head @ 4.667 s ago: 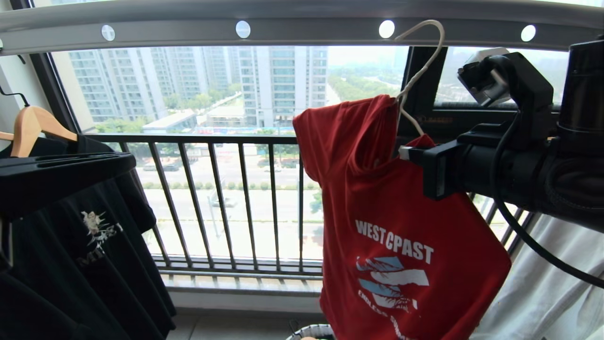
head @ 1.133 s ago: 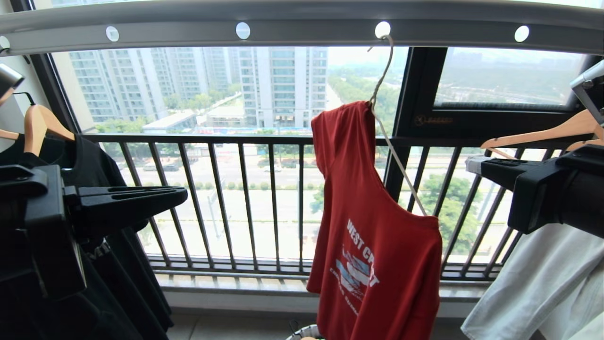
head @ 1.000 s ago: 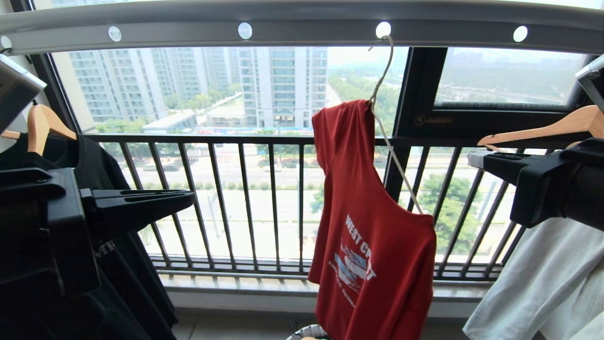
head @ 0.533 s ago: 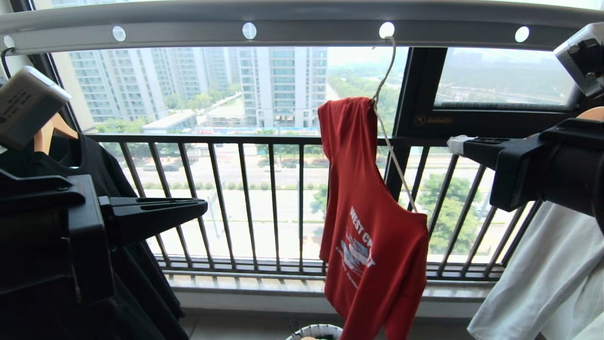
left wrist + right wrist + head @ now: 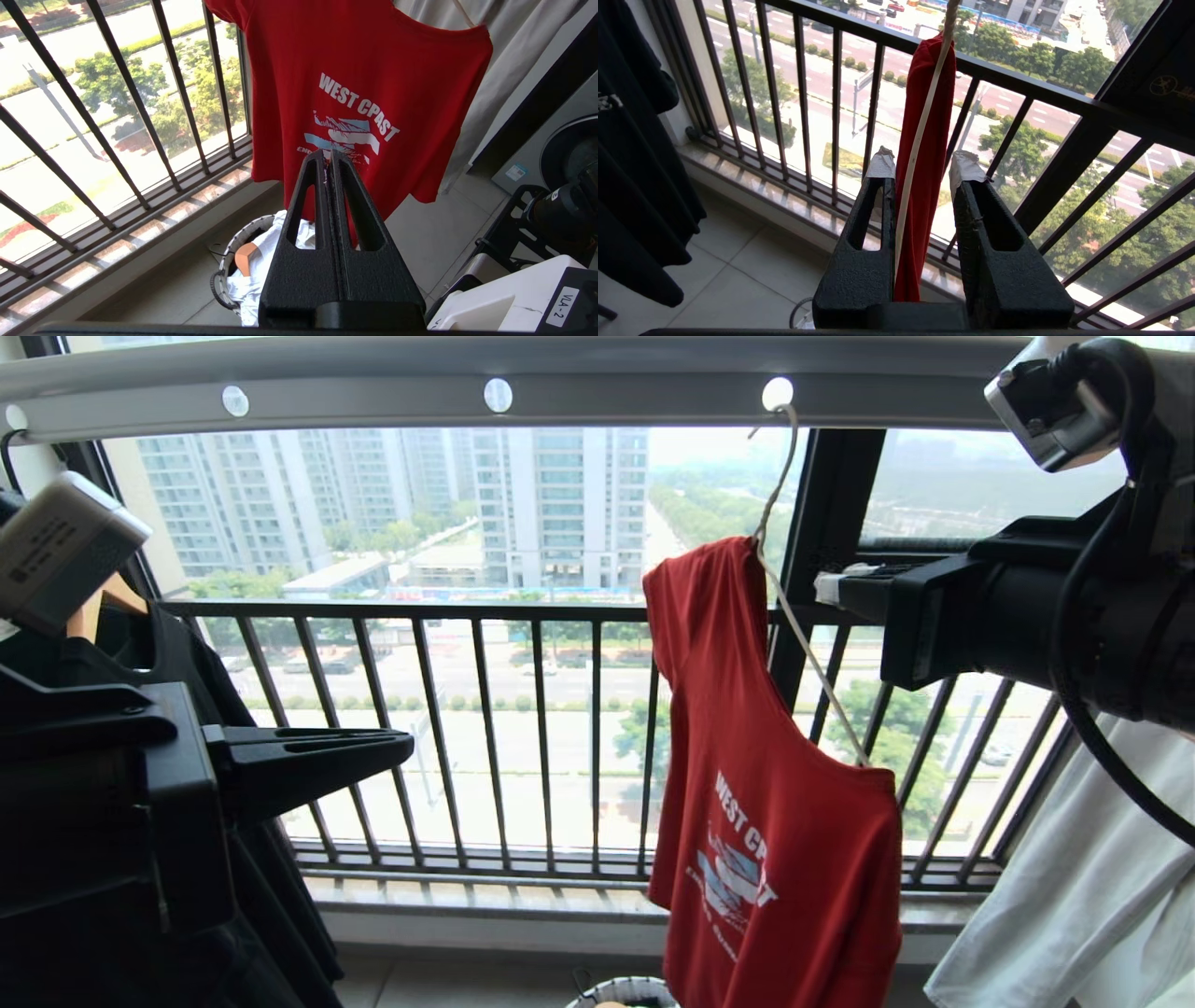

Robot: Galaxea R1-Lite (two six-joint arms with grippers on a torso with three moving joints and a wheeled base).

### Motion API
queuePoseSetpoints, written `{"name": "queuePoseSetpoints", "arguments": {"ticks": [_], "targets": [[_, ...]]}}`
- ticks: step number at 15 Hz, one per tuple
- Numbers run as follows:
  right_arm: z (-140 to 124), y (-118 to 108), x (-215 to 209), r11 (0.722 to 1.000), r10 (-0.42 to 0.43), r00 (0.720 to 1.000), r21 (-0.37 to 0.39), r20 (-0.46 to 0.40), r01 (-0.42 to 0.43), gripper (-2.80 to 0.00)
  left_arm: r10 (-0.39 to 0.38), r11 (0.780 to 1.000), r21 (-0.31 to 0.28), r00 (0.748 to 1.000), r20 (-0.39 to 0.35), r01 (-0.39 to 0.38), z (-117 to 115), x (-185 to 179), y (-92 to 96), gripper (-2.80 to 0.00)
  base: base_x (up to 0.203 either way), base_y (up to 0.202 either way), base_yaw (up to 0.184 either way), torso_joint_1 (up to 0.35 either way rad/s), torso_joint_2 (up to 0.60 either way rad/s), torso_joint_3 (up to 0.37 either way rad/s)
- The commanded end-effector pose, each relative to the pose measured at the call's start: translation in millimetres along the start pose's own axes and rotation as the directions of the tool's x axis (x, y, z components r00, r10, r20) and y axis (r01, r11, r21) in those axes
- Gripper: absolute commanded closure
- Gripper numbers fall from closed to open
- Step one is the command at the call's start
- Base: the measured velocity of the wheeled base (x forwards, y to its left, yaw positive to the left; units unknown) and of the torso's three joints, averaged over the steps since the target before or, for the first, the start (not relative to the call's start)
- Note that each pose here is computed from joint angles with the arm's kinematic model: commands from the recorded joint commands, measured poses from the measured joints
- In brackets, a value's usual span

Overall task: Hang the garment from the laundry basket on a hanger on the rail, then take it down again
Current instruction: Pick up the clothes rack on the clothesline

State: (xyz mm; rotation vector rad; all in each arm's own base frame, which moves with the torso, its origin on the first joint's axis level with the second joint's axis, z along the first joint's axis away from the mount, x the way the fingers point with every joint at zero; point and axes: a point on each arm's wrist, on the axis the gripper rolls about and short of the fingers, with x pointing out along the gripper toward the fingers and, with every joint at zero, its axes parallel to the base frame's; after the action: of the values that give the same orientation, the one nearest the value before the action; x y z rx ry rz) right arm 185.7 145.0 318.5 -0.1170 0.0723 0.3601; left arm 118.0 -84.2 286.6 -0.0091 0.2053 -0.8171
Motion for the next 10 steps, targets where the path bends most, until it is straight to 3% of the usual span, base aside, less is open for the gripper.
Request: {"name": "queuePoseSetpoints", "arguments": {"ticks": [1,10], "targets": [[0.0,3.3,9.2,1.0,0.0,1.0,-0.003,-0.006,0.0,-2.8,-0.001,1.0,0.0,1.0,0.0,0.001,0.1,0.2,0.0,0.0,0.0,0.0,0.0,0.0,0.0,0.0],[9.0,12.1,41.5,1.0,-0.011,1.0,0.005,0.005,0.011,-2.8,-0.001,1.0,-0.001,1.0,-0.01,0.001,-1.1,3.0,0.8,0.0,0.0,0.0,0.0,0.0,0.0,0.0]]}}
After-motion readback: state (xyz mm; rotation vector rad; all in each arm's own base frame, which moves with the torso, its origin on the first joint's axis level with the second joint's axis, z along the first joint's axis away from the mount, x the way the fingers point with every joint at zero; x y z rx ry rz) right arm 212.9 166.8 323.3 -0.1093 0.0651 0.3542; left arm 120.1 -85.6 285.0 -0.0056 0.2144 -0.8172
